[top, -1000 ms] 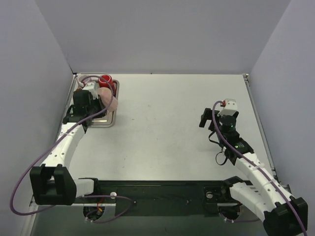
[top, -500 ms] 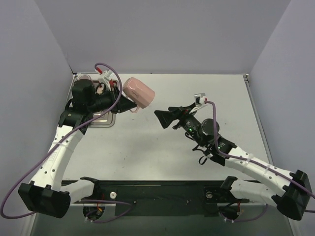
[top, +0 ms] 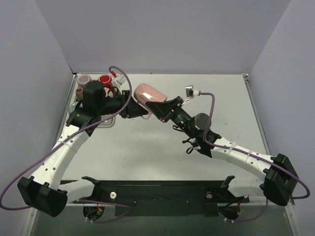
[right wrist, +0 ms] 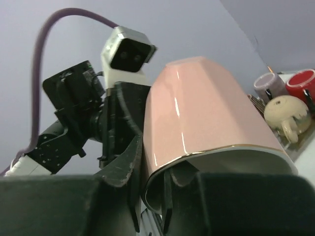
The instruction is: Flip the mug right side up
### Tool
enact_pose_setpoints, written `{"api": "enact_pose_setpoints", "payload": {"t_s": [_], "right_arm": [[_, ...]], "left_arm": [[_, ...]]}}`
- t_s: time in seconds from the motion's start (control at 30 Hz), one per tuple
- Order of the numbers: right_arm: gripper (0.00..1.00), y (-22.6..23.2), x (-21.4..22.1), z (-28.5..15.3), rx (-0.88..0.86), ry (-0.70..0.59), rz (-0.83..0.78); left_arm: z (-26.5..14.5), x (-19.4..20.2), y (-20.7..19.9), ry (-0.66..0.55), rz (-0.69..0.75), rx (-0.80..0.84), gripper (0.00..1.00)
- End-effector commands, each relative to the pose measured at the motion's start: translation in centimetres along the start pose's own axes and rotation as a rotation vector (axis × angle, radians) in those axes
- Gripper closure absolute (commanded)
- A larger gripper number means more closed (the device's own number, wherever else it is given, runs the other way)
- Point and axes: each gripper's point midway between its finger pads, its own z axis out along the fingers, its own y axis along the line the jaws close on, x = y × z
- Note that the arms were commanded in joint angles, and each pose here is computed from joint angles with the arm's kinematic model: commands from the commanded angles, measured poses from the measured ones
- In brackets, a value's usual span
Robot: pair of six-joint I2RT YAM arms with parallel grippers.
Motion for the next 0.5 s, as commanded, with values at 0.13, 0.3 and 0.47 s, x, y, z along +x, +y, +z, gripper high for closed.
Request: {"api": "enact_pose_setpoints", "payload": {"t_s": [0.13,0.3,0.47], "right_arm": [[1.00,-13.0,-6.3,-6.8,0.702,0.141,-0.446],[1.00,-21.7,-8.3,-16.6,1.157,0.552,-0.582],[1.00,-27.3,-7.9,-23.9,1.338,0.745,-0.344]], "left_arm": [[-3.9,-0.8,8.1,-0.001,0.264,-0.390,0.11],[-11.2,-1.8,18.3,0.079,0.382,-0.718,0.10],[-19.3,-1.1,26.9,0.148,0.325,-0.960,0.10]]}}
